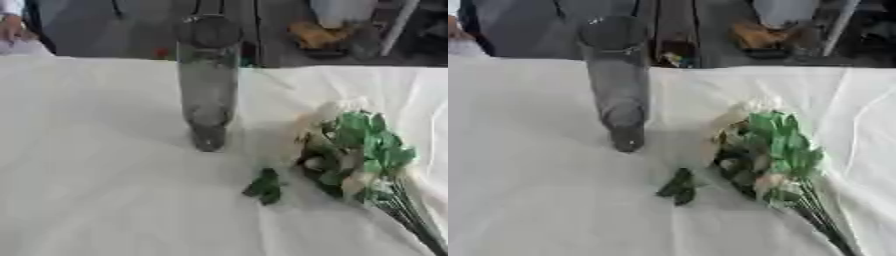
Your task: Arrange flowers into the vase.
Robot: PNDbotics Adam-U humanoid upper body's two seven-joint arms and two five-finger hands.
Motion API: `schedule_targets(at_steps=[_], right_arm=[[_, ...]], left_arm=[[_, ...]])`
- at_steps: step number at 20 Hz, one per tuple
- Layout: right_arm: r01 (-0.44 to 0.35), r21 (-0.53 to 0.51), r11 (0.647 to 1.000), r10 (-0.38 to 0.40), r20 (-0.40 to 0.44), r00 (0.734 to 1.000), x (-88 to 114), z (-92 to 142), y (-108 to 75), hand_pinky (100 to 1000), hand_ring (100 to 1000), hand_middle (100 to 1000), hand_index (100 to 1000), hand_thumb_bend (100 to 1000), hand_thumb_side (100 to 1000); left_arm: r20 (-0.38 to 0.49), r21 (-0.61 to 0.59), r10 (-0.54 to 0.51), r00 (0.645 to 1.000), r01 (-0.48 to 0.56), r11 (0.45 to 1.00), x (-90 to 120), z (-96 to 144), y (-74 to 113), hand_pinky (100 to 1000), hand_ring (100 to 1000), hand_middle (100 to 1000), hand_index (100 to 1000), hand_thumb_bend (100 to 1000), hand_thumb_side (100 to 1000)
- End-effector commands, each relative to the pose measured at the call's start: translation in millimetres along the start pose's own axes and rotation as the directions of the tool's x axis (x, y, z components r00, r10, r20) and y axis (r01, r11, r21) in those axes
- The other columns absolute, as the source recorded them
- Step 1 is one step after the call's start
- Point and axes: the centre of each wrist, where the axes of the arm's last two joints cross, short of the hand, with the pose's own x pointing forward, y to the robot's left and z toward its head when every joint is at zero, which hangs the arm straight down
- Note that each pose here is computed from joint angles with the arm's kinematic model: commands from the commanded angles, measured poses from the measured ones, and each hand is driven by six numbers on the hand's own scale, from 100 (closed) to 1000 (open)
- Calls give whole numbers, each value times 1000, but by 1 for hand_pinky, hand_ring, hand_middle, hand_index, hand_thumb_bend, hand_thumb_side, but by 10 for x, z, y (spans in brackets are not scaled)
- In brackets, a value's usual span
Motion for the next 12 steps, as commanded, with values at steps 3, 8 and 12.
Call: schedule_targets(at_steps=[3,8,12], right_arm=[[-20,18,1000,19,20,1000,25,-59,-33,787,855,730,895,174,1000],[-39,45,998,38,5,999,23,-49,-35,786,856,732,898,194,1000],[-88,172,981,90,-6,996,26,7,-29,785,855,732,909,262,1000]], left_arm=[[27,-1,6,1000,-6,1000,41,-72,6,779,879,884,950,175,1000],[25,-3,7,1000,-7,1000,41,-68,1,779,879,884,951,174,1000],[22,-11,4,1000,-4,1000,40,-66,6,779,879,884,950,174,1000]])
